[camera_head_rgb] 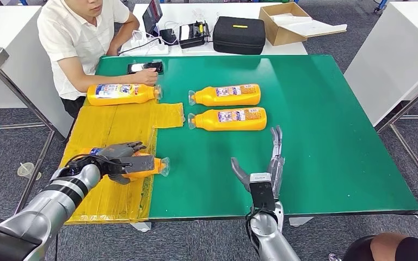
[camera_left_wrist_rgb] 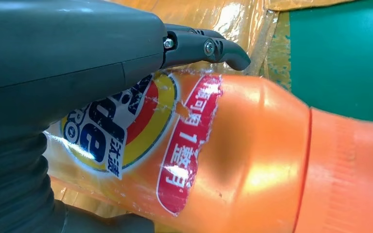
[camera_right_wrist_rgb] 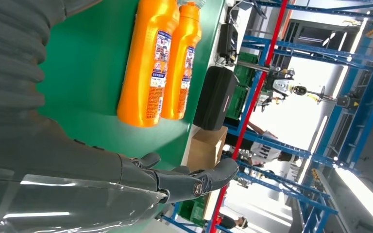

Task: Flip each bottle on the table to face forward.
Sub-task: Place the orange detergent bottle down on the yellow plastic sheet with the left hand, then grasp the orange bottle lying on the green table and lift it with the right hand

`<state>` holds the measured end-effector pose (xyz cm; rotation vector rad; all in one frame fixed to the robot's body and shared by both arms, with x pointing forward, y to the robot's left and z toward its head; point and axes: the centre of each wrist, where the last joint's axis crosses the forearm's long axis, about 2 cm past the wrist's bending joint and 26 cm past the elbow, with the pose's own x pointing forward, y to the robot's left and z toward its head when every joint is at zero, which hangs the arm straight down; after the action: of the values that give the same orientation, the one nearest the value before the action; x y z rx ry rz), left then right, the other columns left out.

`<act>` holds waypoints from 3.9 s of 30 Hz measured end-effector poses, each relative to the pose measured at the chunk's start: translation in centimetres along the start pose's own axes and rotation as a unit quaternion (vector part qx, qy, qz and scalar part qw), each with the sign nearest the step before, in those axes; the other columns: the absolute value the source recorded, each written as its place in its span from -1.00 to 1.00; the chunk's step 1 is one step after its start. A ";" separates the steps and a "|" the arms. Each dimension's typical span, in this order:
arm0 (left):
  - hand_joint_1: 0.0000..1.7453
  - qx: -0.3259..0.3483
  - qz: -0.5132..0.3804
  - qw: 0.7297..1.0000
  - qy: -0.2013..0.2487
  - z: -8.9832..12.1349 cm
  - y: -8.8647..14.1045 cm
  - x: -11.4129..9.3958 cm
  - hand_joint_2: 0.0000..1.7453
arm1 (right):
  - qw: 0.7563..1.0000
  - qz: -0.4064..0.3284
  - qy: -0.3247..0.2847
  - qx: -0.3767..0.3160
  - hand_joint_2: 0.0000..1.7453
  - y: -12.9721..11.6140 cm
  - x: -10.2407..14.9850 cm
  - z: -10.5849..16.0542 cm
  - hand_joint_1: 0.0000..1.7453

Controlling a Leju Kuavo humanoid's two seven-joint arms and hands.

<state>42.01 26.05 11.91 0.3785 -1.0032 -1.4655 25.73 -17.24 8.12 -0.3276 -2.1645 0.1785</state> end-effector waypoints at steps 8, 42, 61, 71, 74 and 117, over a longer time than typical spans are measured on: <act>-1.00 0.061 0.053 0.994 -0.069 0.2 -0.1 0.4 1.00 | 1.000 0.006 -0.003 0.007 1.00 -0.2 -0.2 0.1 -1.00; -1.00 0.073 0.133 0.969 -0.197 3.8 0.3 0.5 1.00 | 0.884 0.418 0.006 0.209 1.00 -7.8 -7.7 -3.8 -1.00; -1.00 0.150 0.223 0.934 -0.237 4.7 -5.0 4.9 1.00 | 0.843 0.474 0.072 0.244 1.00 -9.5 -8.9 -3.7 -1.00; -1.00 0.167 0.234 0.925 -0.250 5.4 -5.4 5.8 1.00 | 0.814 0.471 0.151 0.303 1.00 -10.3 -9.8 -3.5 -1.00; -1.00 0.170 0.238 0.922 -0.252 5.5 -5.4 5.9 1.00 | 0.807 0.470 0.174 0.314 1.00 -10.4 -10.1 -3.5 -1.00; -1.00 0.168 0.272 0.906 -0.276 4.4 -4.5 7.4 1.00 | 0.683 0.492 0.256 0.475 1.00 -14.4 -12.3 -10.2 1.00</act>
<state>34.44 20.09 13.43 -0.0977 -1.6729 -0.8890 38.45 -34.61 7.92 -0.7643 -0.9010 1.5445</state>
